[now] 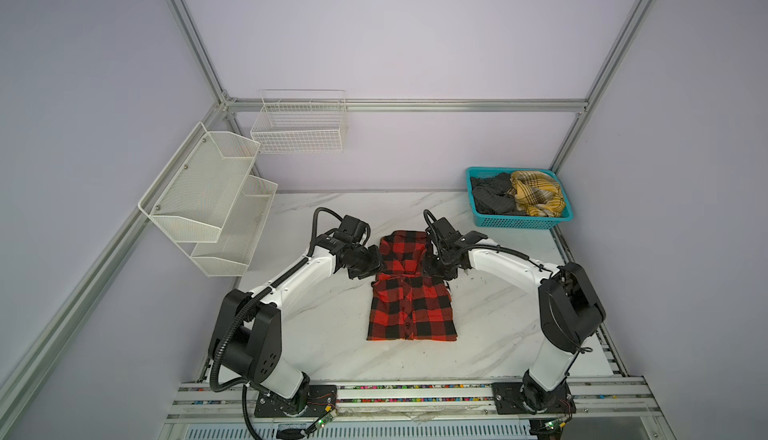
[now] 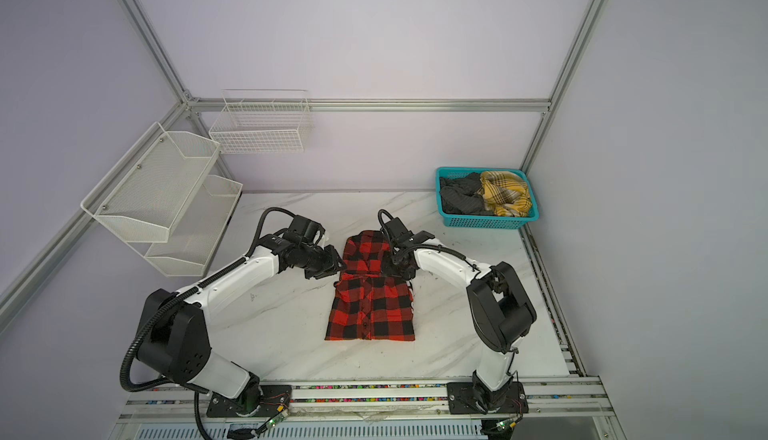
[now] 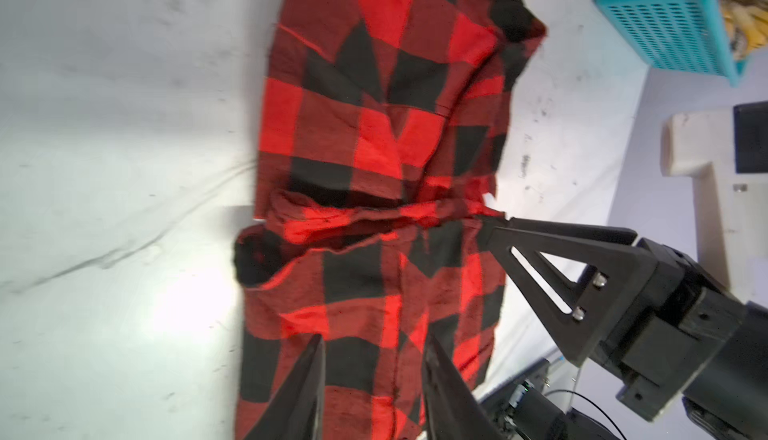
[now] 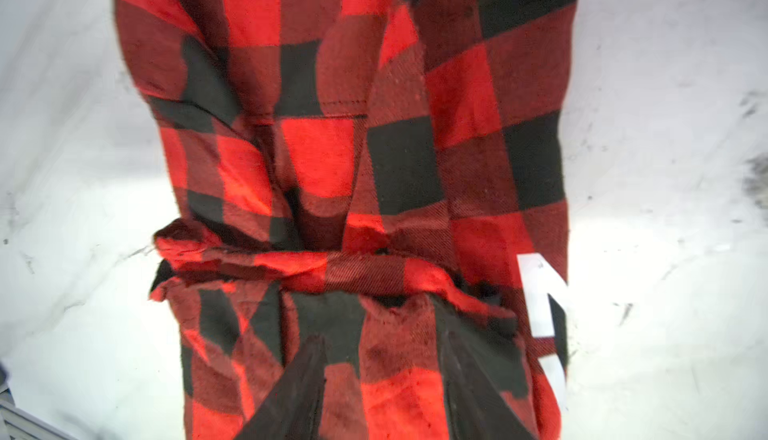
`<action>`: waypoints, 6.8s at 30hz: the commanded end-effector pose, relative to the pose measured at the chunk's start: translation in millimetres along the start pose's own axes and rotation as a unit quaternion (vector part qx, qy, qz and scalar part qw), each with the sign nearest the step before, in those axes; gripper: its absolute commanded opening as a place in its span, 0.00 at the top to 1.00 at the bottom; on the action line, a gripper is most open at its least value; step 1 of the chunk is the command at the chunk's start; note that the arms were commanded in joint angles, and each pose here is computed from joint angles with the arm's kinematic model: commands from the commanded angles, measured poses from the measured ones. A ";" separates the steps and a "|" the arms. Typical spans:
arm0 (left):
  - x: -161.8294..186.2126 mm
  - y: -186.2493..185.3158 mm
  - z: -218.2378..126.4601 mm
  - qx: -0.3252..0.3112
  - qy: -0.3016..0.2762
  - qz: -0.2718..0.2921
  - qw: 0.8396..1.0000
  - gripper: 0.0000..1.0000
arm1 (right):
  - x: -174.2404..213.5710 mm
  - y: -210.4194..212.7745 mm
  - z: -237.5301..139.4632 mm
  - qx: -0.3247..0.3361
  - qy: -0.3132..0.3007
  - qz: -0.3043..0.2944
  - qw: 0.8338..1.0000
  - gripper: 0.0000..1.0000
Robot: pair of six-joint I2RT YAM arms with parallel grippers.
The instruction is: Fold and stack the long sleeve shirts
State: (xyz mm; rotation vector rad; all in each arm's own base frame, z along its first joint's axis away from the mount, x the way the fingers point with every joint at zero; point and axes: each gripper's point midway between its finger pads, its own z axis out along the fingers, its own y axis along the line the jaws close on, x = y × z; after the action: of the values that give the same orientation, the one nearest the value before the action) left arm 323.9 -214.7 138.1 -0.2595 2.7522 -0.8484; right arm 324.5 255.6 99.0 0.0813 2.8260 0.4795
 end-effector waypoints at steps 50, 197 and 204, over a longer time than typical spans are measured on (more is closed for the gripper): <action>76.8 74.7 71.9 -0.003 0.082 -0.123 0.989 0.73 | 35.0 44.5 91.6 0.016 0.052 -0.047 0.997 0.80; 152.1 101.0 15.9 0.058 0.108 -0.184 0.975 1.00 | 160.7 -71.9 -32.0 -0.018 0.024 0.162 0.986 1.00; 161.6 91.8 -0.5 0.043 0.107 -0.152 0.982 1.00 | 174.8 -68.3 -50.4 -0.020 0.029 0.147 0.988 1.00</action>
State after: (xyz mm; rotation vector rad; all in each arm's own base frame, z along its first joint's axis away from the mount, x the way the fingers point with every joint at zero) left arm 165.9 -177.6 46.1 -0.6499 2.8851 -1.1657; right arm 152.0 199.4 71.5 0.4844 2.8530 0.6629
